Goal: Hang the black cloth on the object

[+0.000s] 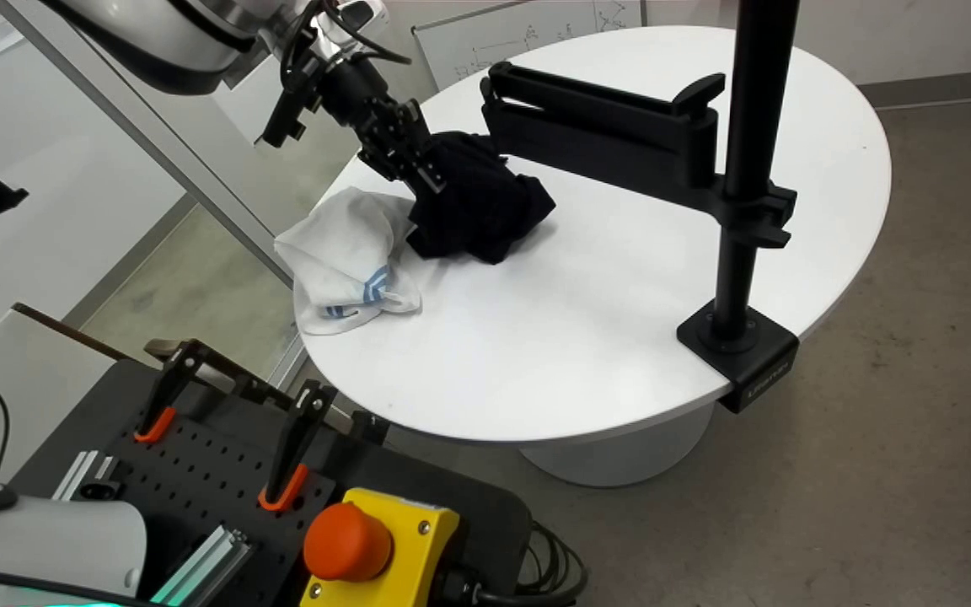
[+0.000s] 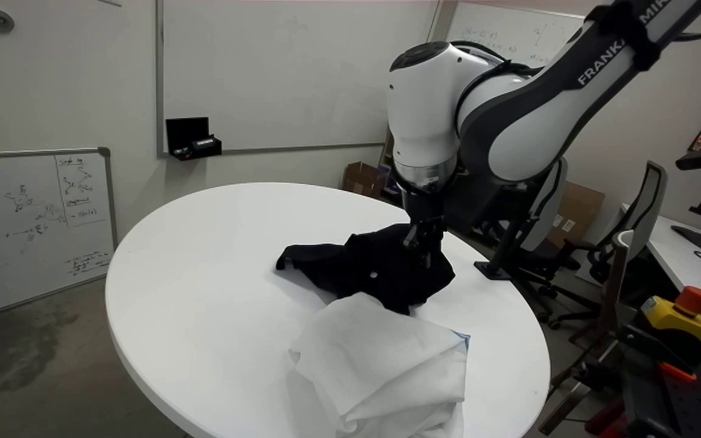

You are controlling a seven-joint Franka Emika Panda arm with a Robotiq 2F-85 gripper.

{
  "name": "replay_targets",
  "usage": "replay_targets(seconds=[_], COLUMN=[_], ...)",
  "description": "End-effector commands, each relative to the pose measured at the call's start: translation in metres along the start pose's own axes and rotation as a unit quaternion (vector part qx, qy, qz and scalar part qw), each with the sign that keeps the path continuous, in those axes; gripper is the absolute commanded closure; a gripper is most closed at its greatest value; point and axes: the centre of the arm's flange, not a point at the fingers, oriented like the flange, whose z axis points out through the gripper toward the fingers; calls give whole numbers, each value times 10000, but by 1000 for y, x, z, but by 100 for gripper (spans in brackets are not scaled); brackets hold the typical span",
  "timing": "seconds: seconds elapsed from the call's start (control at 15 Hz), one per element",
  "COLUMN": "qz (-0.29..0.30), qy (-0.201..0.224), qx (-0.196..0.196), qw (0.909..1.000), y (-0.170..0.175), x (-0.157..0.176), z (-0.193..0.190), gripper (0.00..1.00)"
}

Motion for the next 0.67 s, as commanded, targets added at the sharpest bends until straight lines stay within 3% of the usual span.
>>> replay_targets(seconds=[0.0,0.13,0.33,0.6], qz=[78,95,175,480], qy=[-57,-90,-127,-97], qx=[-109,-101,-15,485], qw=[9999,9999,9998,9976], y=[-5,-4,3,34], x=[6,5,1,-13], z=[3,4,-1,-40], gripper=[96,100,98,98])
